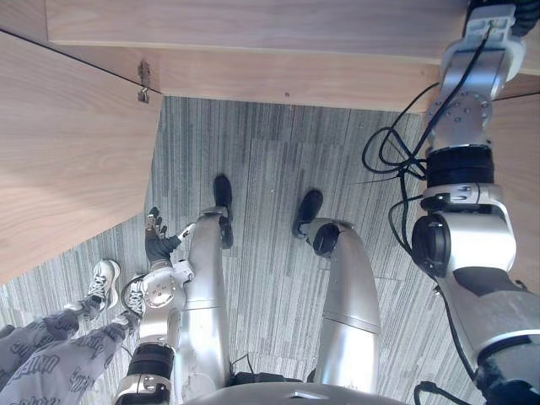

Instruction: Walk over to the cabinet, pick up the folder, carry it to the office cabinet, place the folder inside the office cabinet, then close the office cabinet door

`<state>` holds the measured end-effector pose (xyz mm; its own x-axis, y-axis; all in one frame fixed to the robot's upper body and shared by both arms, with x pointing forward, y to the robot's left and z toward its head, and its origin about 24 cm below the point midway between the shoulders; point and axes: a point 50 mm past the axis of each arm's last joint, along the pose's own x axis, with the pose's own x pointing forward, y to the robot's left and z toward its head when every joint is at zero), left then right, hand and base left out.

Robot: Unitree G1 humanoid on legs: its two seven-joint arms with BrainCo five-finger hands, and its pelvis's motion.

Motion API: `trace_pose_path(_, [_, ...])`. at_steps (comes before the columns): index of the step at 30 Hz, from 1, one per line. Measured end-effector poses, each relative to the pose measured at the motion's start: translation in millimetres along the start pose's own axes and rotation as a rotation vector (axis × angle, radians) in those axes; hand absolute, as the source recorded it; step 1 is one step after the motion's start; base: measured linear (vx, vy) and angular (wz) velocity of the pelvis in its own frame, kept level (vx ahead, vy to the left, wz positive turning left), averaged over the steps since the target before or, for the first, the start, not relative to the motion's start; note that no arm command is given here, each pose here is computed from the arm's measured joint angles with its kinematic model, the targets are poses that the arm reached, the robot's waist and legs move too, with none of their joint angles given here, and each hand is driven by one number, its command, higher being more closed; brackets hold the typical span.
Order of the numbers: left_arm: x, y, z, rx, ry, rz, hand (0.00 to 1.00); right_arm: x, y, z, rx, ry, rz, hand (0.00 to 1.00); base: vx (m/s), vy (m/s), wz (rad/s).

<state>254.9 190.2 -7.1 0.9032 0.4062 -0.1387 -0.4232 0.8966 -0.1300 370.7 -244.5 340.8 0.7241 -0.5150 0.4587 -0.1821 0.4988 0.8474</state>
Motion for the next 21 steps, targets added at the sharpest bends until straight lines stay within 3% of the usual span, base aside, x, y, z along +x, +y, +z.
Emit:
trace_pose_path(10, [2,7,-1,0.027,0.013,0.012,0.0,-3,-17,-8,-0.186,0.065,-0.001,0.0,0.0,0.023,-0.05])
trace_pose_path(21, [3,14,-3,0.024,0.026,0.042,0.0,9,-25,6,-0.828,0.036,0.079,0.0,-0.02,0.037,-0.09])
